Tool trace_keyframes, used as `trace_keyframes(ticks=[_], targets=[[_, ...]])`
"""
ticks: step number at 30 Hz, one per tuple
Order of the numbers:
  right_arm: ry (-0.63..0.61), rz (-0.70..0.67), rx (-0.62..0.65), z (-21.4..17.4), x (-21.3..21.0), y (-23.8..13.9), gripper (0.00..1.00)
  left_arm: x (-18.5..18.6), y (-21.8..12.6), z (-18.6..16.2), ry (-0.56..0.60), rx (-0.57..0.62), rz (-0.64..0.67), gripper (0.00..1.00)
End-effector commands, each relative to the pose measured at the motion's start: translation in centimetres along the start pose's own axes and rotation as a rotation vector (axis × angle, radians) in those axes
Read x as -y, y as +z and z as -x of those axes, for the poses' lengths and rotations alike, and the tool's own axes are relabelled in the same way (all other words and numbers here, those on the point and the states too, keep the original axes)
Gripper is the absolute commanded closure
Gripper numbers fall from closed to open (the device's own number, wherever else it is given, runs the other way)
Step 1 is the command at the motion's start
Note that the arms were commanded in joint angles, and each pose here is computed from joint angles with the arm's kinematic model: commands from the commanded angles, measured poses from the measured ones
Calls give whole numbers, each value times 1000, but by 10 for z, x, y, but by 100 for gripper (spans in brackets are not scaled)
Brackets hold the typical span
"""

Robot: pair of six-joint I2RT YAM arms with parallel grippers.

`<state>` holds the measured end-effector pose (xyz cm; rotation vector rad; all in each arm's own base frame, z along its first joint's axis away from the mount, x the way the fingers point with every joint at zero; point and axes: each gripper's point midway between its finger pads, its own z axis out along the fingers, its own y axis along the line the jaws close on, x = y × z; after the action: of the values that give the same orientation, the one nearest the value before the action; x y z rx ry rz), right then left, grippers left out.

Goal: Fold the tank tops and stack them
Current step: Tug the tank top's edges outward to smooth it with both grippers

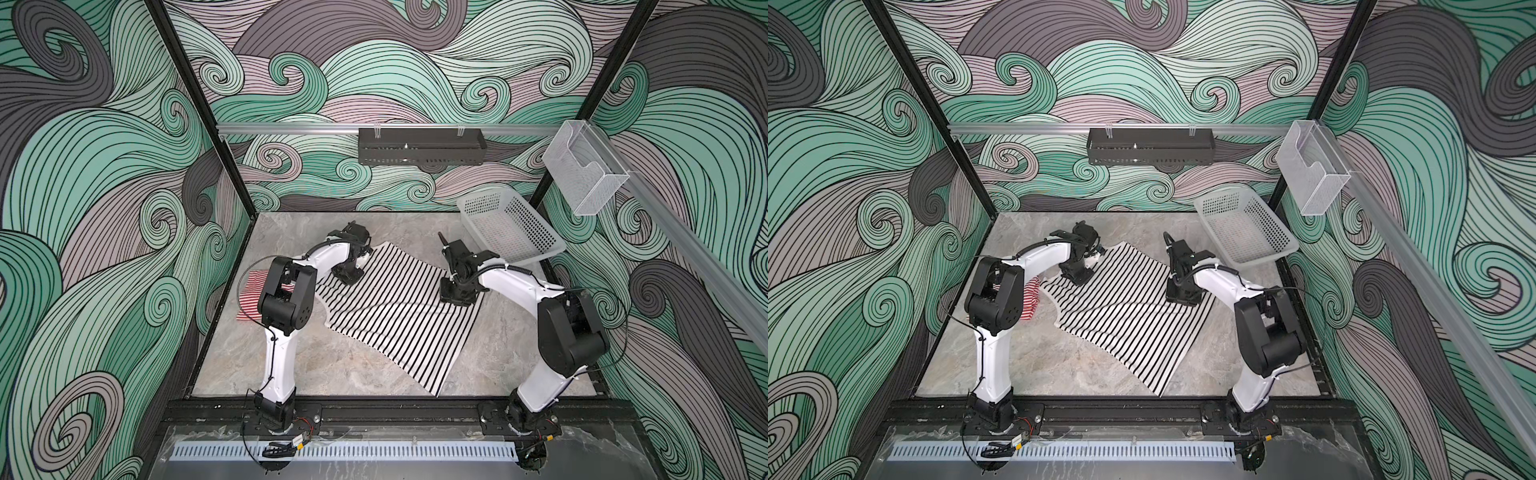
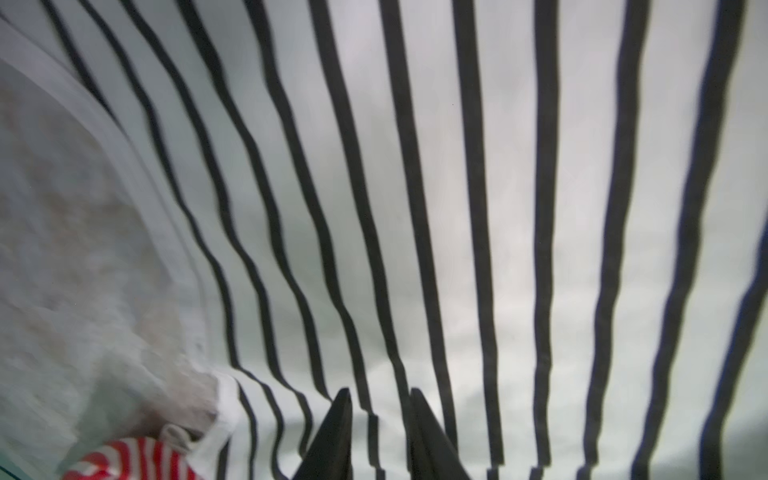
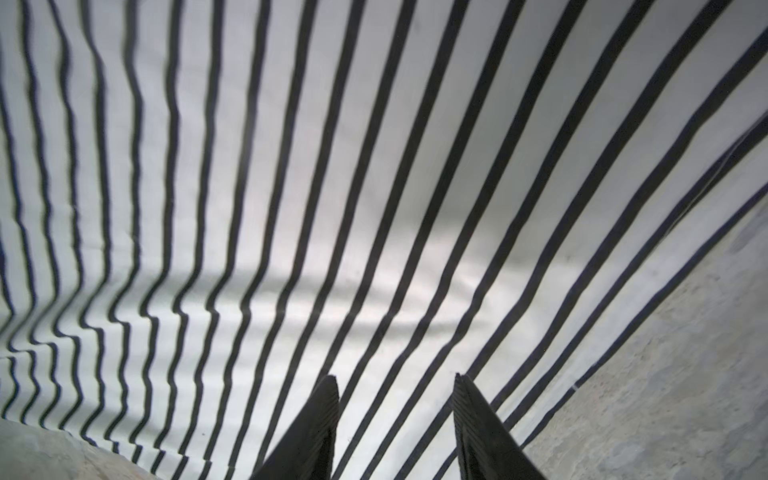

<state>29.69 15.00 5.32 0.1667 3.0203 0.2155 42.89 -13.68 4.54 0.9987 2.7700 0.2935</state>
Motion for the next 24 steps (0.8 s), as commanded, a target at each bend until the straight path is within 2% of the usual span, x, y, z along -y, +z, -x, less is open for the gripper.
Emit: trace_keyframes(ticks=[1,6,10,19,21,24], targets=[[41,52,-11,-22,-12,8,53,-14,7,20,-4,5,17,72],[43,43,-49,-53,-9,21,53,-17,30,48,-1,11,-4,72],[66,-6,-84,-65,7,37,53,-16,41,53,-13,-21,-17,73],[164,-81,-162,-62,59,55,53,-8,37,31,-8,-51,-30,73],[197,-31,-169,-53,58,55,53,-5,36,22,-10,-64,-36,73],[205,-46,-156,-33,59,48,52,2,34,6,-11,-81,-46,73]])
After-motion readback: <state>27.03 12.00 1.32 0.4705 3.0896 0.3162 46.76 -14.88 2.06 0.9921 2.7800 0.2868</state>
